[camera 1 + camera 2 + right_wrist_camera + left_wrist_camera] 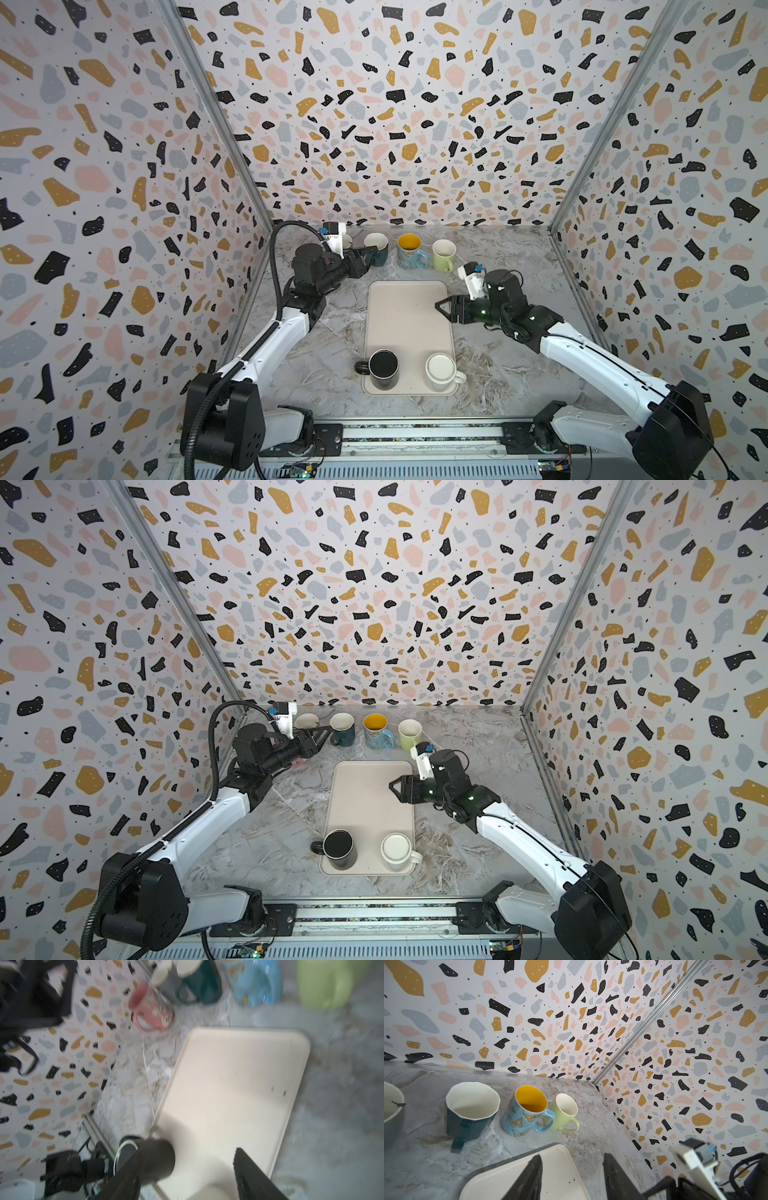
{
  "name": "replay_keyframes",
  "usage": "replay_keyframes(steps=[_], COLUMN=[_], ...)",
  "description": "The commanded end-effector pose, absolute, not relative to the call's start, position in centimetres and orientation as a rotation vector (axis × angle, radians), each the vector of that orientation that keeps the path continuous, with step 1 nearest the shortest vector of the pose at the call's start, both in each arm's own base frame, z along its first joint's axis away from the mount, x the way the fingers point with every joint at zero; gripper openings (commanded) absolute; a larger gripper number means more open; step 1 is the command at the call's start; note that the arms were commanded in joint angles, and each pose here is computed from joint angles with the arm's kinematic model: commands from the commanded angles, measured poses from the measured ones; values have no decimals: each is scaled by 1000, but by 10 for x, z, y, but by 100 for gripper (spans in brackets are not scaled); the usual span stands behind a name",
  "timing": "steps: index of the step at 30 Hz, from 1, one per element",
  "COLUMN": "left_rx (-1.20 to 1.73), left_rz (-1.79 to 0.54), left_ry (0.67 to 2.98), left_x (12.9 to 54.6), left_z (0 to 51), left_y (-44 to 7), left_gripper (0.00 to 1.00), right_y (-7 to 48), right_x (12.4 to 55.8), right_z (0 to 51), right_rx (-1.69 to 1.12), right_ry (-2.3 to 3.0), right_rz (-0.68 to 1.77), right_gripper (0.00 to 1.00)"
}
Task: Turn the mug right side up
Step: 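Move the right gripper to the upside-down white mug on the tray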
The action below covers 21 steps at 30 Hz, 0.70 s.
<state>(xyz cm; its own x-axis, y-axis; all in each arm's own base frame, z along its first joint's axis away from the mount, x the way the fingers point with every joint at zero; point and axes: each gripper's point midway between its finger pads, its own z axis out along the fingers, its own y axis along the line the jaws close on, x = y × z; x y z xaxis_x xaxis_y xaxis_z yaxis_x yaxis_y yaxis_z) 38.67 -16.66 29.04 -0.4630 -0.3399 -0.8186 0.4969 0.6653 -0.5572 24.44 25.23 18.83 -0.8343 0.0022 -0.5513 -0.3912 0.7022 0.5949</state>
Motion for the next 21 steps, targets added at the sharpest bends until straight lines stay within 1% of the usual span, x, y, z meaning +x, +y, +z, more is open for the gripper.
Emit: replay_keyframes(steps=[1,5,10,14,21], left_rx=[120,109,80,67,49], left_rz=[-927,-922,-943,-961,-971], left_ry=[1759,1737,1711,1705,1716], left_x=[381,370,360,356,353], left_z=[316,319,322,324,323], left_y=[-158,-154,-151,-150,-149], left_gripper=[50,51,52,52,53], right_y=[239,234,225,223,226], right_x=[197,157,122,108,102], right_z=[183,169,149,137,118], right_rx=[-192,-126,20,162,283], right_ry=[2543,2618,2684,2701,2725], right_rz=[1049,1103,1121,1176,1189], right_gripper=[71,72,71,63,64])
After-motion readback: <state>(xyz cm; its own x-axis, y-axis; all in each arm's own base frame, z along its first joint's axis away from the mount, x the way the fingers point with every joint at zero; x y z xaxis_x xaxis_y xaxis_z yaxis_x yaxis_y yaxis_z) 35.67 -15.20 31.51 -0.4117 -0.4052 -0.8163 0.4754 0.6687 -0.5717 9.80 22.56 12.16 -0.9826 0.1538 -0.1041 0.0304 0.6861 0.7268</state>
